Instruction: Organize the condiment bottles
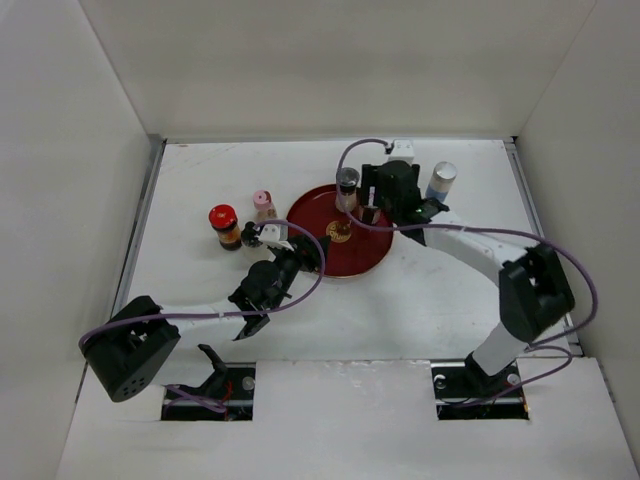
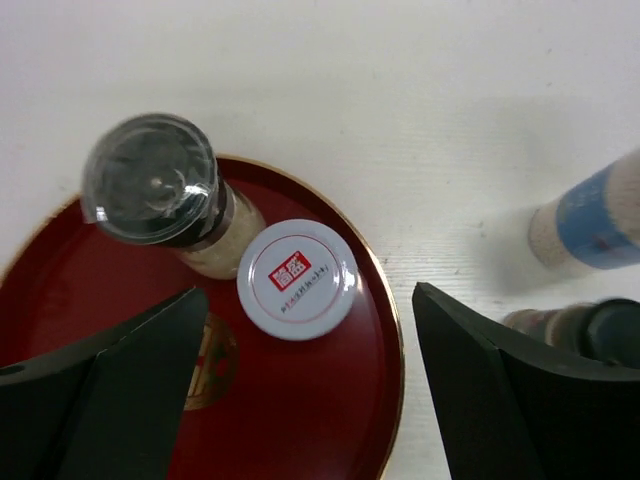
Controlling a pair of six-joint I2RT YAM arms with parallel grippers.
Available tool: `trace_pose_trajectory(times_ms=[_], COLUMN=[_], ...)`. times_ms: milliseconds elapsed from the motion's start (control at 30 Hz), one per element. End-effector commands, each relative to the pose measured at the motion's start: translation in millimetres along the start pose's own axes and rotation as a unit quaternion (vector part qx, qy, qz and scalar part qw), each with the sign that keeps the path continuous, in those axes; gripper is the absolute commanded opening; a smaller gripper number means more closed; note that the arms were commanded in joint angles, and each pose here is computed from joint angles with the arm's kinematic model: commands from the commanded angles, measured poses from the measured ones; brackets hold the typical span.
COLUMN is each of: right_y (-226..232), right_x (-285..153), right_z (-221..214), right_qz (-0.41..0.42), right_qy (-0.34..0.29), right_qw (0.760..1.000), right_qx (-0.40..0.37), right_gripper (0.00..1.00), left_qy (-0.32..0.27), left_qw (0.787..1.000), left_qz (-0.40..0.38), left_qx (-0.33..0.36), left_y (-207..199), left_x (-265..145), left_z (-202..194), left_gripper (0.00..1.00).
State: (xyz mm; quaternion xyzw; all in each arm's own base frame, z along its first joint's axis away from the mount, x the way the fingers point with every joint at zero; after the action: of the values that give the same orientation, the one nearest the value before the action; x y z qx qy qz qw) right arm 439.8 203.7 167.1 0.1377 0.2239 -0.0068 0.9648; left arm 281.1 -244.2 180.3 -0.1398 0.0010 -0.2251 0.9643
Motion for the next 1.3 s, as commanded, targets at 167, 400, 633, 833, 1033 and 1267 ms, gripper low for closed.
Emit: trace_pose_trajectory(times_ms=[167, 400, 633, 833, 1033, 1267], right_y=[-96.4, -127.0, -134.1, -136.8, -131.1, -70.4], right_x=[-50.9, -26.3, 8.6, 13.9, -11.1, -69.3], right_z=[51.5, 29.2, 22.6, 27.1, 46.1, 55.1], right_qz=[-0.082, -0.122, -0.124, -0.13, -0.122, -0.036], right_qy=[-0.102, -0.067, -0.042, -0.064, -0.086, -0.101], right_qw=[0.986, 0.986, 0.987, 0.985, 0.985, 0.991], right_qx=[0.101, 0.094, 0.09, 0.094, 0.086, 0.082], right_gripper=[0.88, 0.95, 0.84, 0.57, 0.38, 0.4], left_qy=[-0.03, -0.028, -0.024, -0.023, -0.024, -0.022], left_qw=[0.999, 0.999, 1.0, 1.0, 1.0, 1.0], left_qz=[-0.014, -0.008, -0.01, -0.01, -0.009, -0.01], left_qx=[-0.014, -0.013, -0.011, -0.011, -0.011, -0.011], left_y=[-6.3, -3.0, -4.1, -4.7, -4.5, -4.9], left_x=[0.5, 1.6, 2.5, 2.8, 2.7, 4.4], left_z=[16.1, 14.7, 11.8, 11.2, 11.2, 8.9], left_gripper=[0.55, 0.55, 0.55, 0.55, 0.55, 0.55])
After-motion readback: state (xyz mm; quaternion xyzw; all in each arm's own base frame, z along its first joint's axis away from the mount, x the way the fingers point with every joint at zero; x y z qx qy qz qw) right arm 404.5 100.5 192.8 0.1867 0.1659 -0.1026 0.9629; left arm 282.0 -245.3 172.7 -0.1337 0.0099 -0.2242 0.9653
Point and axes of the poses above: each gripper's point midway between its finger pads, its own x axis out along the fingers, its own y axis along the line the jaws close on, z = x × y, the point moved 1 cm from there along -x, back along the fingers, and after that the axes turned 14 degrees about x, right-handed, at the moved point
